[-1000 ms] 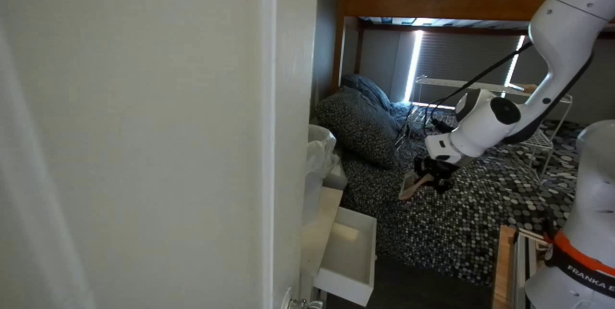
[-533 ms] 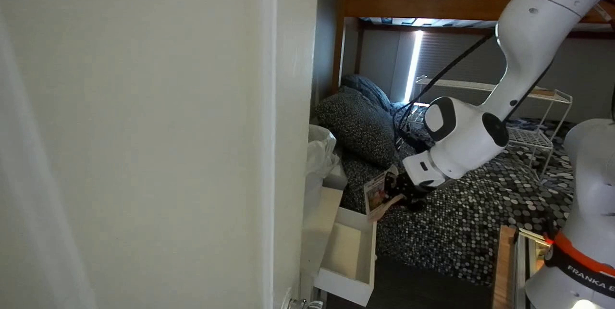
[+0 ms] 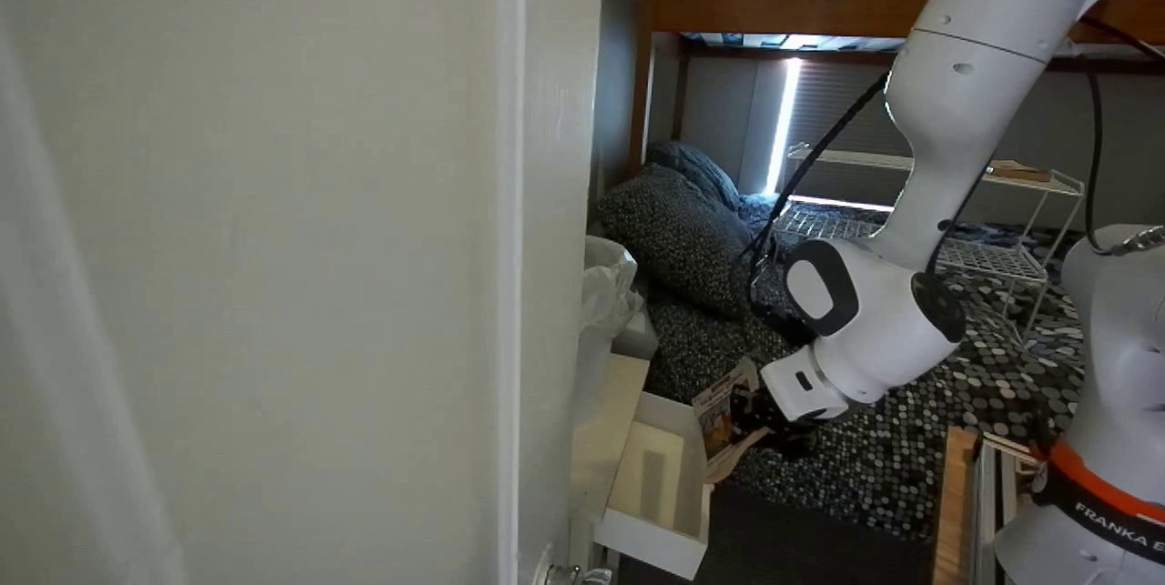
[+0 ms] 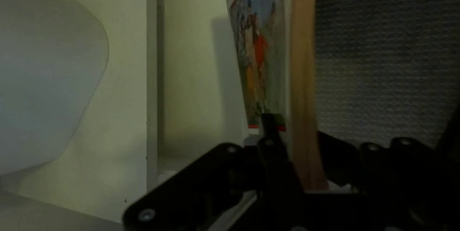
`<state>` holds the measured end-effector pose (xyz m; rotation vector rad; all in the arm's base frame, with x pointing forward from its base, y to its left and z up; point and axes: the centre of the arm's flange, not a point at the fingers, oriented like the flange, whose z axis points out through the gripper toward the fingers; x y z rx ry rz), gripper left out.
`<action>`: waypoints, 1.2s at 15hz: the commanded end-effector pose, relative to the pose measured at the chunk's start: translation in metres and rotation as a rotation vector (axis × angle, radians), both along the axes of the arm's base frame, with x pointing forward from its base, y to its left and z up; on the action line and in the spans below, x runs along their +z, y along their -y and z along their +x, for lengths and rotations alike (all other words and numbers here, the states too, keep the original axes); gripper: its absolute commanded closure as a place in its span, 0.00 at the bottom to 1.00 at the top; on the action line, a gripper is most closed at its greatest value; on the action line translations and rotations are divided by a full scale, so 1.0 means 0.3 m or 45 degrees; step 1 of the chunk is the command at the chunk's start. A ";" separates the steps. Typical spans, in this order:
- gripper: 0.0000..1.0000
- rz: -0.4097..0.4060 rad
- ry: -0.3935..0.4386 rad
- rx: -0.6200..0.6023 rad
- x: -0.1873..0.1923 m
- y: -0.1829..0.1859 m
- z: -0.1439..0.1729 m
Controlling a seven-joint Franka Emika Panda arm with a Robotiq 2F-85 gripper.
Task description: Pick up the book on the bed and put it in the opened bedside cabinet drawer
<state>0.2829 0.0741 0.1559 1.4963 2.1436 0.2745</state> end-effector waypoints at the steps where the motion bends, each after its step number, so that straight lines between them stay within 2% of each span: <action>1: 0.85 0.001 0.001 0.000 -0.001 -0.003 0.001; 4: 0.85 0.002 0.002 0.000 0.000 -0.003 0.003; 5: 0.96 -0.013 0.043 0.008 -0.019 0.000 0.042; 12: 0.96 0.026 0.028 -0.083 -0.124 0.020 0.207; 18: 0.96 0.072 0.001 -0.067 -0.217 -0.001 0.250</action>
